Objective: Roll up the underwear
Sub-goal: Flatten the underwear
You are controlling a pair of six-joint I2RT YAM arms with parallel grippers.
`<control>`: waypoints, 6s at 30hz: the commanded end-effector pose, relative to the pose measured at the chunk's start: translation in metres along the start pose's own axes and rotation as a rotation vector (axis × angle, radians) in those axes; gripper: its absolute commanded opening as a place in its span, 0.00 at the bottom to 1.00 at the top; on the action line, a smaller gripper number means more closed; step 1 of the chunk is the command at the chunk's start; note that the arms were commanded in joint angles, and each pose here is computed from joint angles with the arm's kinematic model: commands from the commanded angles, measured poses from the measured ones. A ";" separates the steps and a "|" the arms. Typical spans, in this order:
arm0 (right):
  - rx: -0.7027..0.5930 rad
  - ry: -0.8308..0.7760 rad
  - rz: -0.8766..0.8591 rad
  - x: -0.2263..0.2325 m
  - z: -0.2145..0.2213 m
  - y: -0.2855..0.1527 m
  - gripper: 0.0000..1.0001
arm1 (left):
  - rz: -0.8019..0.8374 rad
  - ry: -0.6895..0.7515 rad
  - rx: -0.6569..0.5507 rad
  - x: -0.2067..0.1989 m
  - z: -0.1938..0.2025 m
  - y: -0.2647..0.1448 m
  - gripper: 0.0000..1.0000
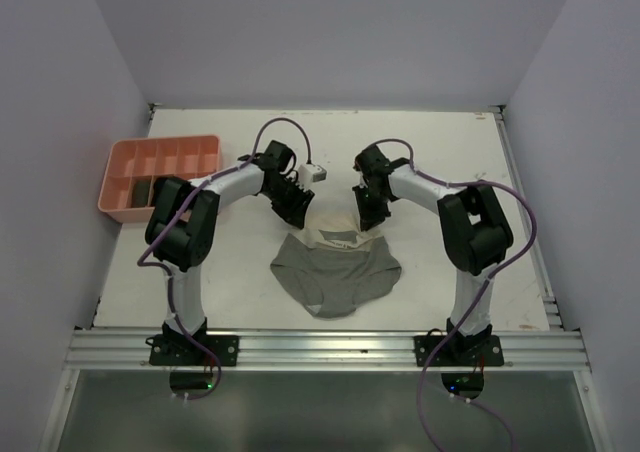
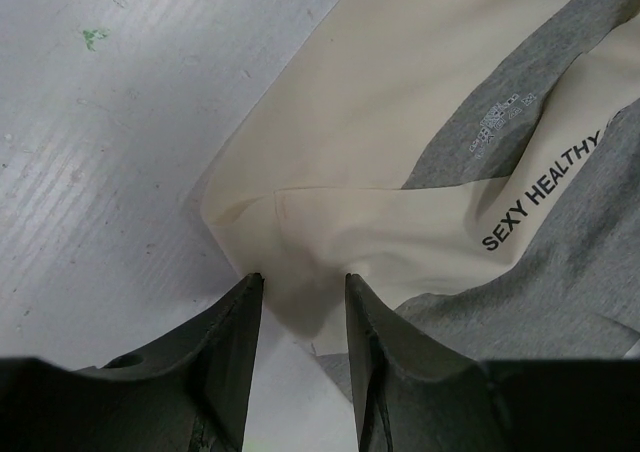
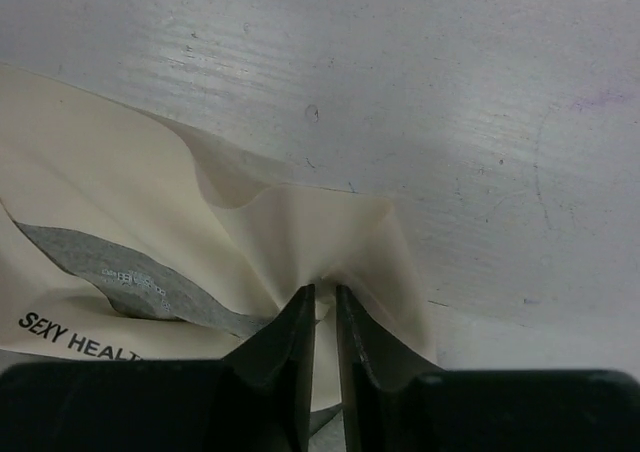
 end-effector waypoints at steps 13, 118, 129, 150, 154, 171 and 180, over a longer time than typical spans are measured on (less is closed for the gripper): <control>-0.106 -0.012 0.092 -0.004 -0.009 -0.031 0.00 | -0.064 0.023 -0.049 0.002 -0.001 -0.001 0.00; 0.011 0.047 0.013 -0.035 0.040 -0.013 0.00 | 0.040 -0.223 -0.080 0.025 0.072 -0.031 0.43; -0.032 0.143 0.003 -0.051 0.051 -0.031 0.00 | -0.032 -0.342 -0.104 0.053 0.088 -0.042 0.00; 0.079 0.215 0.048 -0.064 0.072 -0.051 0.40 | -0.001 -0.113 0.011 -0.001 0.073 -0.043 0.57; 0.097 0.211 0.038 -0.066 0.078 -0.042 0.39 | 0.050 -0.106 0.047 -0.007 0.081 -0.040 0.56; -0.059 0.197 -0.029 -0.083 0.058 -0.075 0.00 | 0.151 -0.317 -0.197 0.044 0.074 -0.070 0.00; 0.102 0.240 -0.121 -0.087 0.073 -0.027 0.00 | 0.174 -0.310 -0.161 0.047 0.081 -0.058 0.00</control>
Point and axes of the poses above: each gripper's point midway between its finger pads, its own y axis out along the fingers, its own x axis along the line the jaws close on, z = x × y, the point moved 9 cm from there along -y, back along the fingers, and after that the axes turned 4 degrees about y, right-handed, at the moved point
